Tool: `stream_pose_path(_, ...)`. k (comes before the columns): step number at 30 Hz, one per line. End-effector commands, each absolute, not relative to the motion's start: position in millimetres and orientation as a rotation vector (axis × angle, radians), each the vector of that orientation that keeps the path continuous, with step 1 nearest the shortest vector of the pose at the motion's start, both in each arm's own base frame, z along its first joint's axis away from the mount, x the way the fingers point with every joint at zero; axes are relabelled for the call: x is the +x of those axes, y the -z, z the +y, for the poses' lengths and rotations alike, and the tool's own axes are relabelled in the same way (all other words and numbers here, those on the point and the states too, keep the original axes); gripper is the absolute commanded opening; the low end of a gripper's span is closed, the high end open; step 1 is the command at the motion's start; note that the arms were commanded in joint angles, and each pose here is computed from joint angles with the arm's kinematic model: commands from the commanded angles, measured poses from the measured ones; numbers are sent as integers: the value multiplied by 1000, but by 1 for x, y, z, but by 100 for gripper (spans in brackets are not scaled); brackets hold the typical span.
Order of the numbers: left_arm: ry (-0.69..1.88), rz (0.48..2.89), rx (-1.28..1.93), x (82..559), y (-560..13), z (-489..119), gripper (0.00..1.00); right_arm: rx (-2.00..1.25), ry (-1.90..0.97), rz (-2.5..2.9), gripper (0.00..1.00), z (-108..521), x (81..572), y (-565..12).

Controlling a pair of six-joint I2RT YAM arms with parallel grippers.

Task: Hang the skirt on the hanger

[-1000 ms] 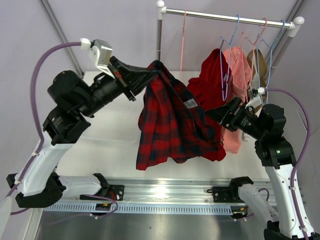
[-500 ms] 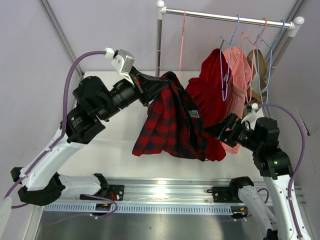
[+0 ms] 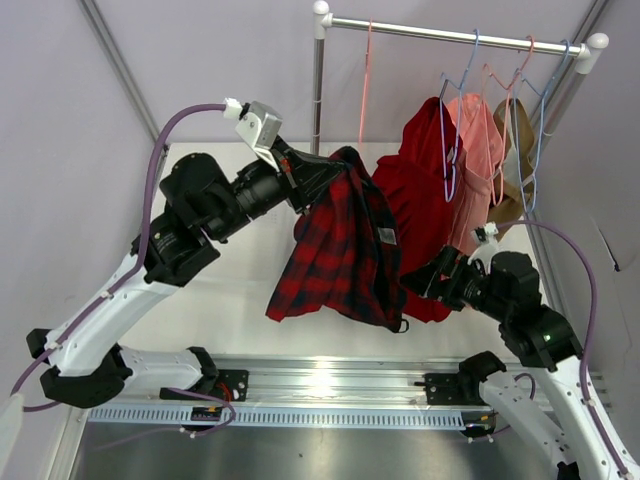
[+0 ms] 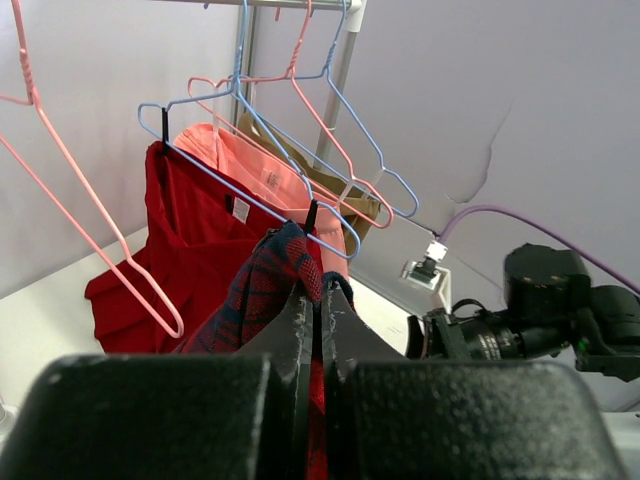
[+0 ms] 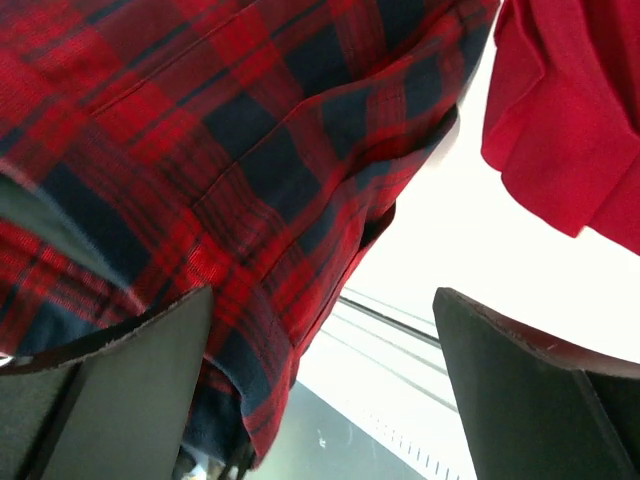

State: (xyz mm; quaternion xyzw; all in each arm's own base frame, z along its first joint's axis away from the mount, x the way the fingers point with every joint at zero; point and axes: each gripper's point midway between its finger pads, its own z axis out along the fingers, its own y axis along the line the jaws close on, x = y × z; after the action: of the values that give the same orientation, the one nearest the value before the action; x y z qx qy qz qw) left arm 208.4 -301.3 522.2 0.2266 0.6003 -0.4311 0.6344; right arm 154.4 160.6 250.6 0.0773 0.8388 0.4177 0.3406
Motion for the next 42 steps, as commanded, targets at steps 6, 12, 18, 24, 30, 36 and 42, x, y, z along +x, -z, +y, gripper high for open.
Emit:
stream_pose_path(6, 1018, 1250, 478, 201, -553, -295, 0, 327, -938, 1933, 100, 123, 160, -305)
stream_pose_path(12, 1040, 1251, 483, 199, -552, -299, 0, 231, -1044, 1941, 99, 142, 155, -303)
stream_pose_path(18, 1045, 1257, 488, 199, -549, -301, 0, 230, -1016, 2049, 99, 150, 164, -267)
stream_pose_path(24, 1050, 1287, 497, 201, -534, -306, 0, 174, -1041, 2132, 97, 169, 163, -239)
stream_pose_path(30, 1035, 1329, 492, 204, -513, -307, 0, 193, -936, 2199, 85, 175, 165, -215)
stream_pose_path(36, 956, 1438, 425, 220, -466, -293, 0, 262, -765, 2210, 29, 158, 171, -212)
stream_pose_path(42, 867, 1658, 248, 256, -362, -259, 0, 242, -565, 2129, 8, 132, 189, -256)
